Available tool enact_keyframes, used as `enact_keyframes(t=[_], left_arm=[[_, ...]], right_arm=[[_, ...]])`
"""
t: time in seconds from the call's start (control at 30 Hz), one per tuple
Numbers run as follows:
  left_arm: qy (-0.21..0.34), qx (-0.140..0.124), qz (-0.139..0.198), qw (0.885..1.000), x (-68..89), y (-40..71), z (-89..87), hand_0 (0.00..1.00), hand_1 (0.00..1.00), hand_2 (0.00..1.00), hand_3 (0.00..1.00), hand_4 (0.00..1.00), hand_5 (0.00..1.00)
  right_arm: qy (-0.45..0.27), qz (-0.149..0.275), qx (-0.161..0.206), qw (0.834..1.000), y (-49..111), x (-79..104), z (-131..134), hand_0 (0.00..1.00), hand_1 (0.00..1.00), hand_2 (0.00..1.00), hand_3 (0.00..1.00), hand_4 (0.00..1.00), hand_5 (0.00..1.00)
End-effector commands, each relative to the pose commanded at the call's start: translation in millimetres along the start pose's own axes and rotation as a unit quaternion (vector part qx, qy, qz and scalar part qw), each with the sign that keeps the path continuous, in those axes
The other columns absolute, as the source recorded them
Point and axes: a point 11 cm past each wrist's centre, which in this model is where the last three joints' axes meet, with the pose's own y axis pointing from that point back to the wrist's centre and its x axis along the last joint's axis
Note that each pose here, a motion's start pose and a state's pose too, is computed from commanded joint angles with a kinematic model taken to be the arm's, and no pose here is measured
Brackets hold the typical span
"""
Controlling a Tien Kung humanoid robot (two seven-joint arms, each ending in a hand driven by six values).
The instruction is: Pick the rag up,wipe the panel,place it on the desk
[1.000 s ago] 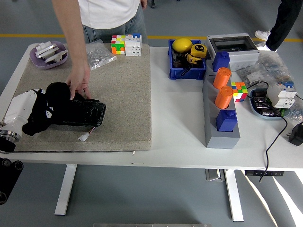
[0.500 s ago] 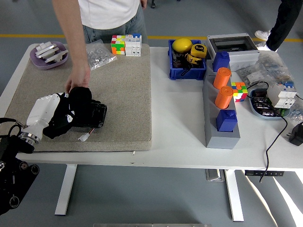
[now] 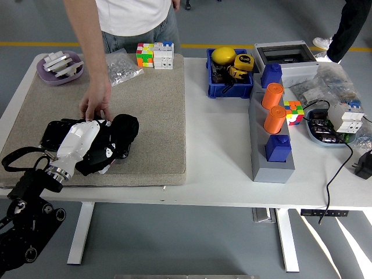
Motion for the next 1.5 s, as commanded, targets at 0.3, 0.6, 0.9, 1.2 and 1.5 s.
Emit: enact_keyframes(t=[0.3, 0.6, 0.9, 1.2, 1.5], left_arm=[[-0.003, -0.011, 0.004, 1.0, 2.5, -2.7, 9.9, 0.262, 0.162, 0.557, 0.371, 0.002, 0.002], [0.003, 0.028, 0.018, 0.999, 11.5, 1.2, -18.1, 0.275, 0.179, 0.553, 0.376, 0.002, 0.002], [0.005, 0.07, 0.037, 0.997, 26.3, 8.2, -52.8, 0.294, 0.191, 0.553, 0.376, 0.002, 0.002], [0.0, 0.119, 0.056, 0.991, 43.5, 18.2, -88.5, 0.294, 0.195, 0.55, 0.379, 0.002, 0.002], [0.007, 0.159, 0.085, 0.984, 57.8, 28.6, -111.9, 0.294, 0.196, 0.548, 0.379, 0.002, 0.002]], right_arm=[[0.001, 0.001, -0.003, 1.0, 0.0, 1.1, 2, 0.771, 0.611, 0.669, 0.571, 0.993, 0.485], [0.001, 0.0, -0.003, 1.0, 0.0, 0.0, 2, 0.771, 0.611, 0.67, 0.571, 0.993, 0.484], [0.001, 0.0, -0.003, 1.0, 0.1, -0.6, 2, 0.771, 0.612, 0.67, 0.571, 0.993, 0.483], [0.0, 0.001, -0.003, 1.0, 0.1, -0.5, 1, 0.771, 0.61, 0.671, 0.571, 0.993, 0.483], [-0.001, 0.0, -0.003, 1.0, 0.0, -1.3, 2, 0.771, 0.611, 0.67, 0.57, 0.993, 0.482]])
